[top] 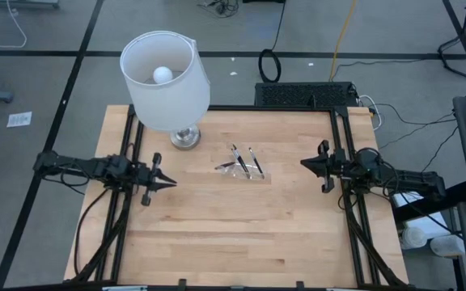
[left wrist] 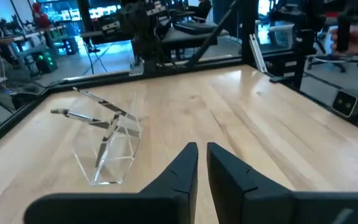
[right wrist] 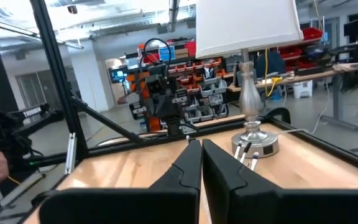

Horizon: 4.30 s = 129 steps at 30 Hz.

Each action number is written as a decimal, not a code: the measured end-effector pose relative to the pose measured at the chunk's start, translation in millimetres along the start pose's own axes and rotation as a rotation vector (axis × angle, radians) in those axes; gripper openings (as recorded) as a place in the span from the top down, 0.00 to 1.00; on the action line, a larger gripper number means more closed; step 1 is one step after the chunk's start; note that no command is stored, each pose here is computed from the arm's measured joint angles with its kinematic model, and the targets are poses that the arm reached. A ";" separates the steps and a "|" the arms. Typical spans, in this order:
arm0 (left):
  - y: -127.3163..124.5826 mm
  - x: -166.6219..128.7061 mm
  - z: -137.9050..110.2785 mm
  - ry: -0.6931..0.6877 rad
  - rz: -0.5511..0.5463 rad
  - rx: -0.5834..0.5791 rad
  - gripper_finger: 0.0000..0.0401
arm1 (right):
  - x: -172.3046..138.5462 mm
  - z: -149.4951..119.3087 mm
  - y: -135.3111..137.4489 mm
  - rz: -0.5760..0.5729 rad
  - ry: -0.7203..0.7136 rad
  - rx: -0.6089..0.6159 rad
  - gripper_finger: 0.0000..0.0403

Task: Sort items
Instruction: Return to Home Position

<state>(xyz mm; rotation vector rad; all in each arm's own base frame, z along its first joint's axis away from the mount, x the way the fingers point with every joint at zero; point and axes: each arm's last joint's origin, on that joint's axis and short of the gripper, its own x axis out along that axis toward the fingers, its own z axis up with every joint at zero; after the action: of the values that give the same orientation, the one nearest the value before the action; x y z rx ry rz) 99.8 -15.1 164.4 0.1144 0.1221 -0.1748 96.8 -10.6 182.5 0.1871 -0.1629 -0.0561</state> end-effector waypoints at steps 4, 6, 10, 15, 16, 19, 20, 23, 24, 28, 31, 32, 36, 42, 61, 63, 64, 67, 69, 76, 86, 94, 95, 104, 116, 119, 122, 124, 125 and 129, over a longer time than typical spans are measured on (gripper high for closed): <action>0.1 1.8 -1.1 0.013 0.005 0.011 0.90 | 0.0 1.5 0.3 0.003 -0.015 0.003 1.00; 0.9 2.6 -2.4 0.031 0.033 0.007 0.94 | 0.0 1.3 0.3 0.003 -0.013 0.000 1.00; 2.8 4.0 -4.2 0.066 0.102 0.008 0.98 | 0.0 0.5 0.1 0.002 -0.005 -0.004 1.00; 4.4 4.8 -3.8 0.069 0.152 0.008 0.96 | 0.0 0.6 0.1 0.002 -0.006 -0.004 1.00; 4.4 5.0 -3.6 0.066 0.153 0.007 0.96 | 0.0 0.6 0.1 0.002 -0.006 -0.004 1.00; 4.5 5.1 -2.5 0.052 0.153 -0.011 0.96 | 0.0 0.6 0.1 0.002 -0.007 -0.004 1.00; 4.5 5.1 -2.2 0.048 0.154 -0.022 0.96 | 0.0 0.7 0.1 0.002 -0.007 -0.004 1.00; 4.5 5.1 -2.2 0.045 0.154 -0.057 0.96 | 0.0 0.7 0.1 0.002 -0.007 -0.004 1.00; 4.5 5.1 -2.1 0.044 0.155 -0.062 0.96 | 0.0 0.7 0.1 0.002 -0.007 -0.004 1.00; 4.5 5.1 -2.1 0.044 0.155 -0.062 0.96 | 0.0 0.7 0.1 0.002 -0.007 -0.004 1.00; 4.5 5.1 -2.0 0.043 0.155 -0.060 0.96 | 0.0 0.7 0.1 0.002 -0.007 -0.004 1.00; 4.5 5.1 -2.0 0.043 0.154 -0.059 0.96 | 0.0 0.7 0.1 0.002 -0.007 -0.004 1.00; 4.5 5.1 -2.0 0.043 0.155 -0.059 0.96 | 0.0 0.7 0.1 0.002 -0.007 -0.004 1.00; 4.5 5.1 -2.0 0.043 0.155 -0.059 0.96 | 0.0 0.7 0.1 0.002 -0.007 -0.004 1.00; 4.6 5.1 -1.5 0.041 0.155 -0.060 0.96 | 0.0 0.6 0.2 0.002 -0.007 -0.004 1.00; 4.6 5.1 -1.5 0.041 0.155 -0.061 0.96 | 0.0 0.6 0.2 0.002 -0.007 -0.004 1.00; 4.6 5.1 -1.5 0.041 0.155 -0.059 0.96 | 0.0 0.6 0.2 0.002 -0.007 -0.004 1.00; 4.6 5.1 -1.5 0.041 0.155 -0.061 0.96 | 0.0 0.6 0.2 0.002 -0.006 -0.004 1.00; 4.6 5.0 -1.4 0.041 0.155 -0.059 0.96 | 0.0 0.6 0.2 0.002 -0.007 -0.004 1.00; 4.6 5.0 -1.4 0.041 0.155 -0.060 0.96 | 0.0 0.6 0.2 0.002 -0.007 -0.004 1.00; 4.6 5.0 -1.3 0.040 0.155 -0.060 0.96 | 0.0 0.6 0.2 0.002 -0.007 -0.004 1.00; 4.6 5.0 -1.3 0.040 0.155 -0.061 0.96 | 0.0 0.6 0.2 0.003 -0.006 -0.004 1.00; 4.6 5.0 -1.3 0.040 0.155 -0.059 0.96 | 0.0 0.6 0.2 0.002 -0.006 -0.004 1.00; 4.6 5.0 -1.3 0.040 0.155 -0.061 0.96 | 0.0 0.6 0.2 0.002 -0.007 -0.004 1.00; 4.6 5.0 -1.3 0.040 0.155 -0.060 0.96 | 0.0 0.7 0.2 0.002 -0.007 -0.004 1.00; 4.6 5.0 -1.3 0.040 0.155 -0.061 0.96 | 0.0 0.5 0.2 0.003 -0.006 -0.004 1.00; 4.6 5.0 -1.3 0.040 0.155 -0.060 0.96 | 0.0 0.6 0.2 0.002 -0.007 -0.004 1.00; 4.6 5.0 -1.3 0.041 0.154 -0.061 0.96 | 0.0 0.6 0.2 0.003 -0.006 -0.004 1.00; 4.6 5.0 -1.3 0.040 0.155 -0.061 0.96 | 0.0 0.5 0.2 0.002 -0.006 -0.004 1.00; 4.6 5.0 -1.3 0.040 0.155 -0.061 0.96 | 0.0 0.5 0.2 0.002 -0.006 -0.004 1.00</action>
<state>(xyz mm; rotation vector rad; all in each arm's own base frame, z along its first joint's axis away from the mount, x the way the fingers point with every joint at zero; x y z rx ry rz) 105.4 -11.3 163.0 0.0666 0.1579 -0.0145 96.7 -10.6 183.1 0.1824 -0.1693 -0.0547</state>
